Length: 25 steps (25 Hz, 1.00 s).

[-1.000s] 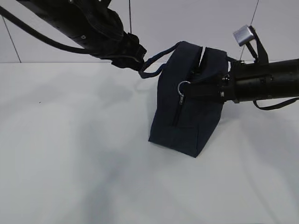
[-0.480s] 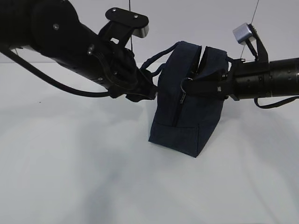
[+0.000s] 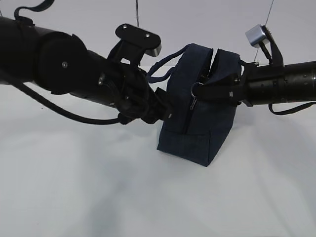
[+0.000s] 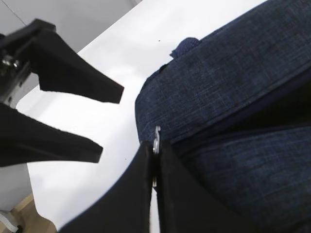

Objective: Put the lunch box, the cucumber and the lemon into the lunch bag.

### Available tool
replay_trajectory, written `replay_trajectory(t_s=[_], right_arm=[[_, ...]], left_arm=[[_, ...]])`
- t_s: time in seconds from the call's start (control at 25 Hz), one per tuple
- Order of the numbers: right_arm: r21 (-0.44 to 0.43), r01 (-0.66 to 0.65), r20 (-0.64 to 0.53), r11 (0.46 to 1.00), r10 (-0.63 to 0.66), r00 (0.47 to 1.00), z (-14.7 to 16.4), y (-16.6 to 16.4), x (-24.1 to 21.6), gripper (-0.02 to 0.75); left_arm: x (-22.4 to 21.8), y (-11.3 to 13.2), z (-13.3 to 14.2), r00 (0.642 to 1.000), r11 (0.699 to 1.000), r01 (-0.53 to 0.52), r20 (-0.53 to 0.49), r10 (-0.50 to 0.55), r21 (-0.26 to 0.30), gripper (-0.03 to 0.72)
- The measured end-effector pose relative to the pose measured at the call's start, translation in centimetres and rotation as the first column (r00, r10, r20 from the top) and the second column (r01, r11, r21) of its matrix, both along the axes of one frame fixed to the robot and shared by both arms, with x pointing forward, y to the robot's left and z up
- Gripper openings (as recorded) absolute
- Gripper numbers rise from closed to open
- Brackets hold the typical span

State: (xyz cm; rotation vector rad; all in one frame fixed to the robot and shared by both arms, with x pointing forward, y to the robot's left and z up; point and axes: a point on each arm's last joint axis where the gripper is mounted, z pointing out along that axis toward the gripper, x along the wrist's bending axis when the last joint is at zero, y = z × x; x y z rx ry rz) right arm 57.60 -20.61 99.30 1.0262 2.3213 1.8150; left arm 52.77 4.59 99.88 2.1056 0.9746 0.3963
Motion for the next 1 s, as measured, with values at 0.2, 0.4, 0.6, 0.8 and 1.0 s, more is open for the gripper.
replay_trajectory(t_s=[0.2, 0.4, 0.6, 0.8, 1.0], right_arm=[[0.0, 0.002, -0.002, 1.0, -0.002, 1.0, 0.0, 0.0, 0.0, 0.001], [0.001, 0.003, -0.005, 1.0, -0.003, 1.0, 0.0, 0.0, 0.0, 0.001], [0.002, 0.004, -0.006, 1.0, -0.004, 1.0, 0.0, 0.0, 0.0, 0.001], [0.002, 0.004, -0.006, 1.0, -0.004, 1.0, 0.0, 0.0, 0.0, 0.001], [0.003, 0.004, -0.008, 1.0, -0.004, 1.0, 0.0, 0.0, 0.0, 0.001]], left_arm=[[0.3, -0.2, -1.1, 1.0, 1.0, -0.007, 0.013, 0.007, -0.008, 0.47], [0.1, -1.1, -2.9, 1.0, 0.999, 0.03, 0.008, -0.03, 0.033, 0.452], [0.4, -1.5, -3.6, 0.999, 0.999, 0.031, 0.031, -0.032, 0.022, 0.417], [0.8, -1.8, -4.1, 0.998, 1.0, 0.027, 0.061, -0.027, 0.003, 0.413], [1.1, -2.0, -4.5, 0.996, 1.0, 0.024, 0.081, -0.023, -0.011, 0.391]])
